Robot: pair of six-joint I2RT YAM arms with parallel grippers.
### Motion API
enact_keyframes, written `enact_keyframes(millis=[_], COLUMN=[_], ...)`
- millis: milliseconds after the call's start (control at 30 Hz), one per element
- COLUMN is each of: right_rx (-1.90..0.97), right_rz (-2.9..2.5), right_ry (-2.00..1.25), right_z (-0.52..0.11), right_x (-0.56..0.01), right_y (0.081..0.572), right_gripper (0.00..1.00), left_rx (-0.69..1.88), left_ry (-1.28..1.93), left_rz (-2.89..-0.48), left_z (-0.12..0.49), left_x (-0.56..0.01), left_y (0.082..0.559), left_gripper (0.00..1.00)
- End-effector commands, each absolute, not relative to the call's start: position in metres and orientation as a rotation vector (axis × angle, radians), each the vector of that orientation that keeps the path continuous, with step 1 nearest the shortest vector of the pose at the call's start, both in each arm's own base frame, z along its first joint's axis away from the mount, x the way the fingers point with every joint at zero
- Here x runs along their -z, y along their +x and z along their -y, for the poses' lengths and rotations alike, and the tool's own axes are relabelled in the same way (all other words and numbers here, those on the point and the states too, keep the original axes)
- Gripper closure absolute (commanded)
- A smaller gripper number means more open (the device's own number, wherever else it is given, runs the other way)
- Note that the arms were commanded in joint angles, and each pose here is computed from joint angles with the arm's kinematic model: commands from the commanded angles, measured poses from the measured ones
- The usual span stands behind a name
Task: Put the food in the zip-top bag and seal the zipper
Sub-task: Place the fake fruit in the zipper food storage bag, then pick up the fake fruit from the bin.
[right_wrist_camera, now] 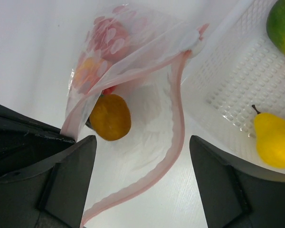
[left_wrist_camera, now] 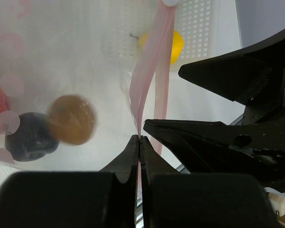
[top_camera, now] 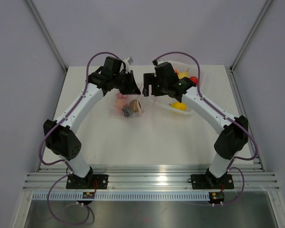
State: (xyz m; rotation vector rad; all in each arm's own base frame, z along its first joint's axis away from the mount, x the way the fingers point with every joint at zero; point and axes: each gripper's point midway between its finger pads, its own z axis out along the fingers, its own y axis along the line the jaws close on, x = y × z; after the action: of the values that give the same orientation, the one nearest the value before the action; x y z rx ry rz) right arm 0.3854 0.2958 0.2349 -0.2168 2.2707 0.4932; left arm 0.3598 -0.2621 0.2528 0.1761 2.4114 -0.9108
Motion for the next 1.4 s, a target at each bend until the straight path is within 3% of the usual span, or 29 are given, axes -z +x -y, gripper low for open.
enact_keyframes(millis=[0, 233, 467, 633, 933, 1100, 1367], right_rx=[-0.474, -0.358, -0.155, 0.045, 0.187, 0.271, 0.193], right_rz=[-2.126, -2.038, -2.143, -2.276, -2.283, -2.298, -2.313], right_ry=[-0.194, 0.018, 0.081, -0.111, -0.328, -0.445, -0.548], right_z=[-0.289, -0.211, -0.138, -0.137, -0.146, -0.144, -0.159], right_x=[-0.287, -0.315, -0.267, -0.209, -0.167, -0.138, -0.102], right_y=[0.392, 0.405, 0.445, 0.484, 0.546, 0.561, 0.568], right_gripper=[0.13, 0.19, 0.19, 0.18, 0.11, 0.05, 0.06], left_rx=[0.931, 0.941, 0.954, 0.951, 0.944, 0.93, 0.914], left_ry=[0.192, 0.192, 0.194, 0.197, 0.21, 0.214, 0.212], left_rz=[-2.307, -2.315, -2.305, -2.303, -2.305, -2.315, -2.325], left_z=[0.259, 0.261, 0.263, 0.262, 0.261, 0.259, 0.257], left_x=[-0.285, -0.281, -0.283, -0.285, -0.286, -0.284, -0.28], left_y=[0.359, 0.359, 0.36, 0.359, 0.357, 0.356, 0.358], left_gripper=[1.0, 1.0, 1.0, 1.0, 1.0, 1.0, 1.0])
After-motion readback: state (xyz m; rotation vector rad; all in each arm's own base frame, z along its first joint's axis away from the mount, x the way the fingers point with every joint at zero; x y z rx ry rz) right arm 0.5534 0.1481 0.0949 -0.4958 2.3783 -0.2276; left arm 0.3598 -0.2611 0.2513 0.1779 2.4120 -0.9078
